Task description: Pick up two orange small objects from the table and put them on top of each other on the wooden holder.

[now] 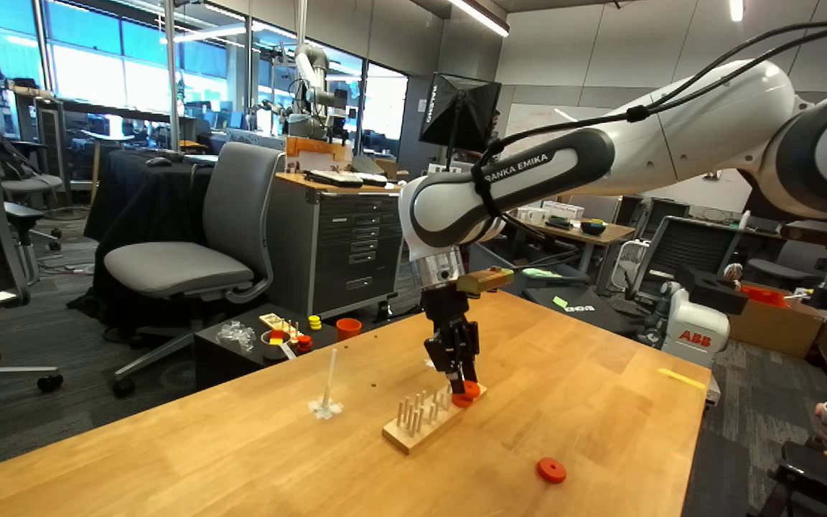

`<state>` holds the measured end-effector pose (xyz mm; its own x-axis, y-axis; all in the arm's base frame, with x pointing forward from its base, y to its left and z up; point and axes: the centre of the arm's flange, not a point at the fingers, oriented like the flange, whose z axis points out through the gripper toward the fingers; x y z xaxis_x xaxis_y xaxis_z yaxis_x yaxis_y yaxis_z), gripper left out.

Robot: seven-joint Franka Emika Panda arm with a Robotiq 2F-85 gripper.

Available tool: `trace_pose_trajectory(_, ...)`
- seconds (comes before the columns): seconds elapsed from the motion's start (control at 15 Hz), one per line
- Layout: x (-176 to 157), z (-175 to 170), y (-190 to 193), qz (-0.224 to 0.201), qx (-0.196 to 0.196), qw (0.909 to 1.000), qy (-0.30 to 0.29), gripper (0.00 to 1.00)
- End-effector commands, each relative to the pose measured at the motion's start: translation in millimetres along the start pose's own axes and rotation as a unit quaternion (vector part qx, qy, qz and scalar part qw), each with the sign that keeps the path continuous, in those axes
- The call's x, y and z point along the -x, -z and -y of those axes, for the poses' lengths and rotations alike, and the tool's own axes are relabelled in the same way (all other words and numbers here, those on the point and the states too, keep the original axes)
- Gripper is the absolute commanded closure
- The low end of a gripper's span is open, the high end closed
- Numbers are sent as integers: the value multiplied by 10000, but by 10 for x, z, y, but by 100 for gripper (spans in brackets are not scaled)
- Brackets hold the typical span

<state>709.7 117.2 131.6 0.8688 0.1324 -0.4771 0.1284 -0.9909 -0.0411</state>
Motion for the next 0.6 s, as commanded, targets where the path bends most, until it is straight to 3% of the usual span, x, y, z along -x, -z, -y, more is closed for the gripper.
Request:
trace_pose_trajectory(0.0, -110, -18, -80, 73, -15, 10000, -10, 84)
trace_pose_trajectory(0.53, -139, 30, -26, 40, -29, 10000, -21, 84)
